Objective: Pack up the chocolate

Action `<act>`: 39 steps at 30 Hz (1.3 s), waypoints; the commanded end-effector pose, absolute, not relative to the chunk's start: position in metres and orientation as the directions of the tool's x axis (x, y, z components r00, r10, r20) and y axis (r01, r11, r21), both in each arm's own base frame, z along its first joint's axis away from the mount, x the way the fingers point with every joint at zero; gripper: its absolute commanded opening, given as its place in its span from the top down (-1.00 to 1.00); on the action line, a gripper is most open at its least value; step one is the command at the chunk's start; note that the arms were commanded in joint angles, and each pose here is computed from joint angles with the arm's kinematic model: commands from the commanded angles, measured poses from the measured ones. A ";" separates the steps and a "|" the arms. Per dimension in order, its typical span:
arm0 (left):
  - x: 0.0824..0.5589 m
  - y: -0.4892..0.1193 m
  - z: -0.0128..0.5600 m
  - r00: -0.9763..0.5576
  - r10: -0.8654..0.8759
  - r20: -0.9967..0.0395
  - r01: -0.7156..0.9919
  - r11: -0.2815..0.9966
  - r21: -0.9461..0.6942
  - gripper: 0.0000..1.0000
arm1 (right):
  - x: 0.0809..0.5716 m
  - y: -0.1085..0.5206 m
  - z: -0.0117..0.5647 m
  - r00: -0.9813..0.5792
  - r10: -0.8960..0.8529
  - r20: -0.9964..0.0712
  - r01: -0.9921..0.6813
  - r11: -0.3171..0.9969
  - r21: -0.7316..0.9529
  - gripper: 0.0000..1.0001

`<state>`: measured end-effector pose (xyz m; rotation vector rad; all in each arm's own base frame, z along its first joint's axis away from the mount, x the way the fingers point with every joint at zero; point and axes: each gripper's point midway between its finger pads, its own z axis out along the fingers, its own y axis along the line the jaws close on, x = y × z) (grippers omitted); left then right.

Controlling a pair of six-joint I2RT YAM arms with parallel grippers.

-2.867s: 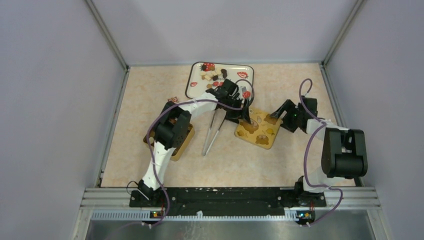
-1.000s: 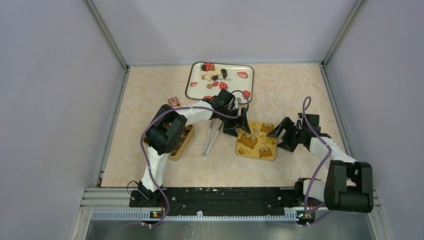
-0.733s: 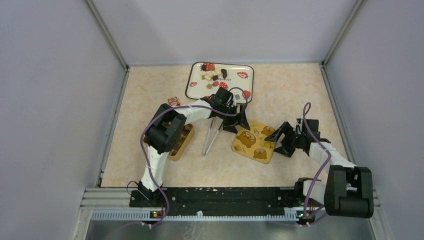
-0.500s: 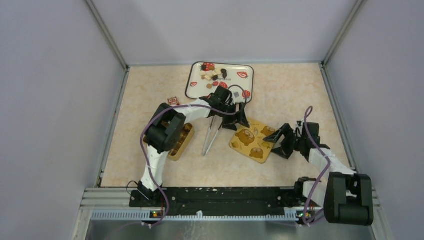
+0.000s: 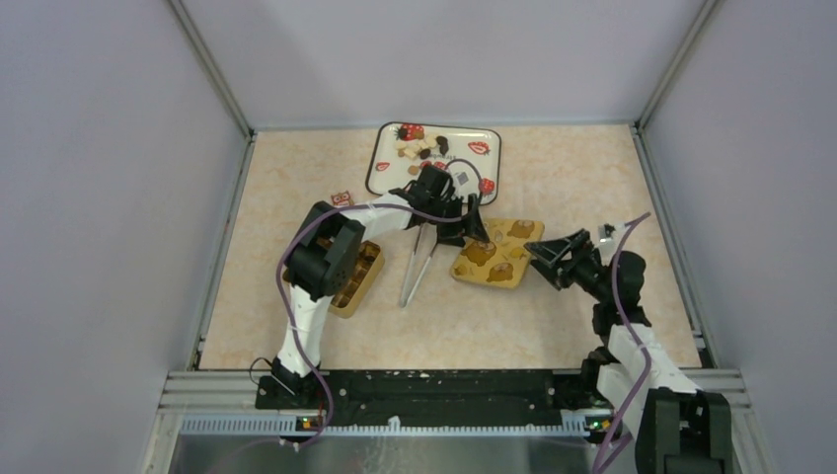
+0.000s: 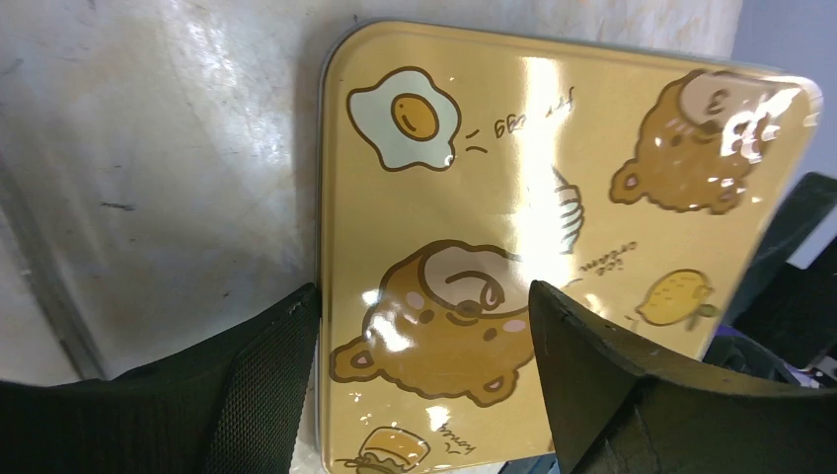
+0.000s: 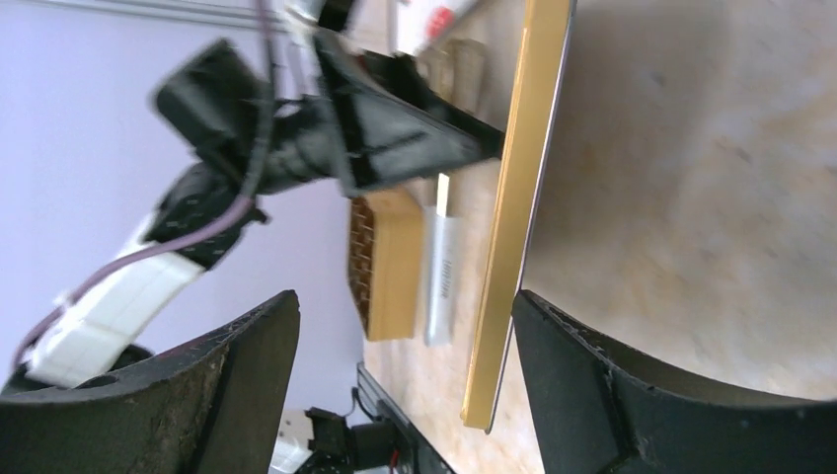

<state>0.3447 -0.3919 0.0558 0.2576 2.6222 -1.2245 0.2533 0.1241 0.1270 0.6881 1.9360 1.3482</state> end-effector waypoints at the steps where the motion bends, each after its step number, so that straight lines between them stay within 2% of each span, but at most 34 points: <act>1: 0.273 -0.416 0.040 -0.973 0.213 -0.089 0.196 0.558 -0.806 -0.61 | 0.256 0.133 0.175 -0.607 0.740 -0.291 -0.162 0.243 0.956 -0.56; 9: 0.267 -0.418 0.039 -0.974 0.217 -0.073 0.180 0.531 -0.828 -0.61 | 0.264 0.141 0.175 -0.621 0.751 -0.222 -0.161 0.155 0.975 -0.55; 13: 0.266 -0.418 0.042 -0.973 0.217 -0.080 0.186 0.528 -0.829 -0.60 | 0.272 0.143 0.170 -0.626 0.746 -0.225 -0.141 0.176 0.974 -0.43; 16: 0.268 -0.417 0.048 -0.973 0.210 -0.098 0.197 0.529 -0.826 -0.60 | 0.277 0.140 0.155 -0.630 0.737 -0.247 -0.088 0.248 0.965 -0.10; 21: 0.281 -0.407 0.075 -0.968 0.182 -0.171 0.244 0.541 -0.805 -0.60 | 0.277 0.123 0.123 -0.641 0.695 -0.328 0.062 0.472 0.879 0.51; 23: 0.287 -0.401 0.091 -0.965 0.169 -0.202 0.261 0.535 -0.804 -0.60 | 0.274 0.119 0.121 -0.644 0.678 -0.355 0.078 0.519 0.851 0.77; 24: 0.290 -0.397 0.099 -0.963 0.160 -0.217 0.269 0.533 -0.802 -0.61 | 0.273 0.118 0.120 -0.652 0.669 -0.359 0.081 0.531 0.843 0.97; 31: 0.294 -0.358 0.168 -0.930 0.120 -0.348 0.355 0.540 -0.763 -0.67 | 0.278 0.137 0.152 -0.712 0.592 -0.378 -0.066 0.480 0.875 1.00; 34: 0.291 -0.325 0.186 -0.936 0.063 -0.346 0.324 0.535 -0.780 -0.69 | 0.282 0.148 0.186 -0.707 0.573 -0.415 -0.195 0.406 0.893 1.00; 39: 0.278 -0.279 0.227 -0.917 -0.050 -0.395 0.329 0.467 -0.821 -0.95 | 0.275 0.173 0.248 -0.697 0.529 -0.484 -0.419 0.247 0.874 1.00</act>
